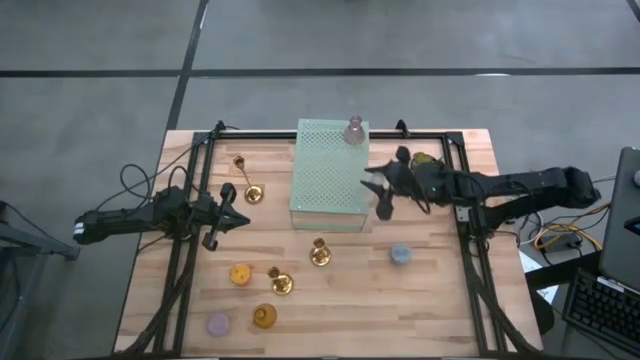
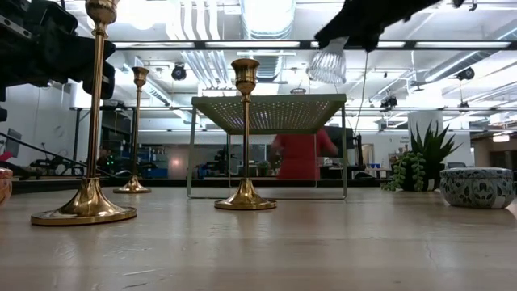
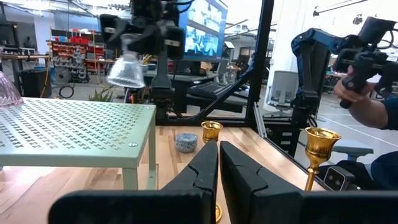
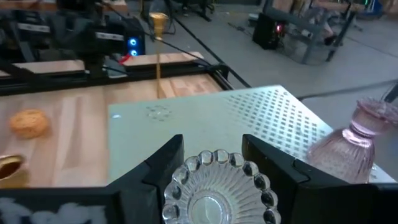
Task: Stock candles on shelf
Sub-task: Put the transparent candle vase and align it with the other pink candle vase on the shelf, then put the yellow candle vase and aligned it with the other transparent candle vase on the shelf
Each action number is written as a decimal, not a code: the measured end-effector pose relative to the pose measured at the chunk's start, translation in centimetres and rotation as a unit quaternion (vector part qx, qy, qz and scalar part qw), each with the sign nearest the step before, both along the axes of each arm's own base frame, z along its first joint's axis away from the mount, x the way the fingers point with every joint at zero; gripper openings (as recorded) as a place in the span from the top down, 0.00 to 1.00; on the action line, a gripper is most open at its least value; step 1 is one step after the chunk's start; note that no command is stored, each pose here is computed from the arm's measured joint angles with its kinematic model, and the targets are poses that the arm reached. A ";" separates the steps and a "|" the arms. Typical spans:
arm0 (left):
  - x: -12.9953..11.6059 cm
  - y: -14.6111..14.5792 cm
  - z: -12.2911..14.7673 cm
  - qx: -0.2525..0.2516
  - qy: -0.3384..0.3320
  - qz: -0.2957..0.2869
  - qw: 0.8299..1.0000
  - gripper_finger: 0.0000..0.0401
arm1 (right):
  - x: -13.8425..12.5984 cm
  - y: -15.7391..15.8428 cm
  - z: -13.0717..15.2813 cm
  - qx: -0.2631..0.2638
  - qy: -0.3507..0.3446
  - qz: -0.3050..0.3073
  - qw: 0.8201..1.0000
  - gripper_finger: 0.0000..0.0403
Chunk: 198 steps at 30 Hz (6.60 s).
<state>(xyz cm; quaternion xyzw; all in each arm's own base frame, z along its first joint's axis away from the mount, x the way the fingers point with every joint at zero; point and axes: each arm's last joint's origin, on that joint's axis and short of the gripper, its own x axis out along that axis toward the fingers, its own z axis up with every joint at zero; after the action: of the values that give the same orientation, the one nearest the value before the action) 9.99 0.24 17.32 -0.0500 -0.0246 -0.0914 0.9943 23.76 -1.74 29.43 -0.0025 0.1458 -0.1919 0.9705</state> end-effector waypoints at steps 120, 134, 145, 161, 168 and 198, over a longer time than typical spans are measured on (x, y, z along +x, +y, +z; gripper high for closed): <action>0.0 0.0 0.0 0.000 0.001 0.000 1.000 0.95 | 6.2 11.5 1.2 0.003 0.087 0.276 0.957 0.40; 0.0 0.0 -0.1 0.000 0.004 0.000 1.000 0.95 | 11.3 19.7 -6.3 0.066 0.041 0.329 0.941 0.40; 0.0 0.0 -0.1 -0.001 0.008 0.000 1.000 0.95 | 16.5 22.4 -10.8 0.087 0.014 0.321 0.943 0.31; 0.1 0.0 -0.3 -0.002 0.016 0.000 1.000 0.95 | 21.6 24.8 -15.2 0.118 0.007 0.244 0.963 0.12; 0.1 0.0 -0.4 -0.002 0.019 0.000 1.000 0.95 | 23.6 25.7 -16.3 0.134 -0.010 0.223 0.966 0.11; 0.1 0.0 -0.5 -0.003 0.025 0.000 1.000 0.95 | 25.2 26.2 -19.2 0.130 -0.031 0.170 0.976 0.13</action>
<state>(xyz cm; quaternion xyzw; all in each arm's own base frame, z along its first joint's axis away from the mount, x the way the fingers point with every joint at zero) 10.04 0.25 16.84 -0.0549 0.0002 -0.0901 0.9944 48.98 24.48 10.21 0.1048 0.1369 -0.0035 0.9850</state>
